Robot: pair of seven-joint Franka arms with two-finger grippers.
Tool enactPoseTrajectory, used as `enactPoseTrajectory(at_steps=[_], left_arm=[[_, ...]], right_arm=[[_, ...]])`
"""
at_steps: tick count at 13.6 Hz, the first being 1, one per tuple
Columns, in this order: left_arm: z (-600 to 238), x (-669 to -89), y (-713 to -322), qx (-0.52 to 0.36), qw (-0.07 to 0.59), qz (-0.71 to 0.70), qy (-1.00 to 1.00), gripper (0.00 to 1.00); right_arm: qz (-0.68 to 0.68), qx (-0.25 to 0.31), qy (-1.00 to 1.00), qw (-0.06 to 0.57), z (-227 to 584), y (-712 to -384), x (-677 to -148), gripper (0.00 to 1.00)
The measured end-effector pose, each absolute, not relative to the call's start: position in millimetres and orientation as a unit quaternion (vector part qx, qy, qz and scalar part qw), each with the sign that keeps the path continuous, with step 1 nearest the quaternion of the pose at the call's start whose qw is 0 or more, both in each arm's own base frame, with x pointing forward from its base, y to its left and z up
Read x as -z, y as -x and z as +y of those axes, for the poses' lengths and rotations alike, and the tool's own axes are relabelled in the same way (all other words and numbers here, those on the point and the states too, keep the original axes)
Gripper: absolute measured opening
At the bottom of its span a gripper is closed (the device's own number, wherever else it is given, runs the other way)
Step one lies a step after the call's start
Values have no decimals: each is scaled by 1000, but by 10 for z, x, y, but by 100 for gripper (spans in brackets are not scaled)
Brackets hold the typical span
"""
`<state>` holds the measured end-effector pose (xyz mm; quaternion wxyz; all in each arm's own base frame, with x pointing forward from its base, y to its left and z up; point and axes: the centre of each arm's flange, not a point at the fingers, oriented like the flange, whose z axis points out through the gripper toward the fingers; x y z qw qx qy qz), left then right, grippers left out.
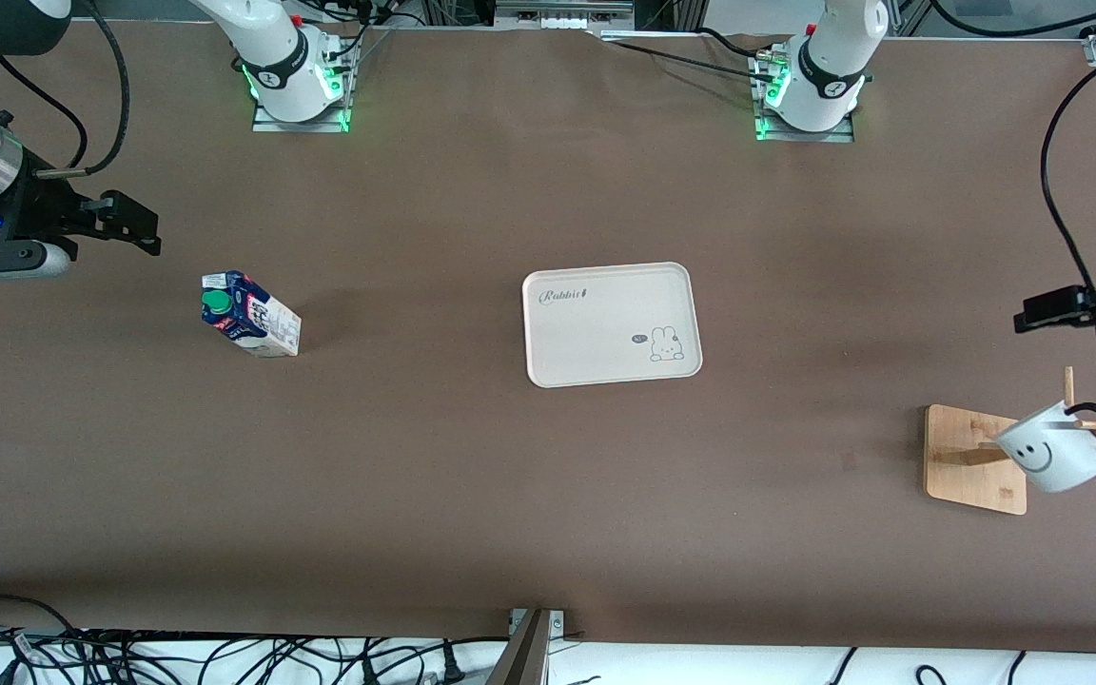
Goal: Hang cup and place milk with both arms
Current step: 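Hook the mug handle onto a stand peg with the left gripper, then open the left gripper and release the mug on the stand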
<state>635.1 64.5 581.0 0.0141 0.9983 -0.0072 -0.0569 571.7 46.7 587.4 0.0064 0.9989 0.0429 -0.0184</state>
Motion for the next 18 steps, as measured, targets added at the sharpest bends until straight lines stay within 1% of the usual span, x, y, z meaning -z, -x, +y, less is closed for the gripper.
enactPoseTrajectory(at_steps=[4, 6, 10, 12, 15, 18], left_arm=[[674, -6398, -6028, 31, 2, 10, -999, 100], [655, -6496, -5969, 26, 0, 10, -1000, 100], [299, -6245, -6020, 51, 1, 7, -999, 100], [-46, -6033, -6044, 31, -12, -5, -999, 100], [-130, -5846, -5806, 17, -21, -5, -1000, 100], [-48, -5982, -5585, -4, -24, 1, -1000, 100]], right_arm=[[43, 18, -999, 6, 468, -5718, -5879, 100], [43, 18, -999, 6, 469, -5718, -5880, 100], [43, 18, -999, 6, 468, -5719, -5880, 100], [42, 18, -999, 6, 466, -5719, -5881, 100], [38, 19, -999, 7, 428, -5727, -5869, 100], [32, 20, -999, 7, 366, -5737, -5856, 100]])
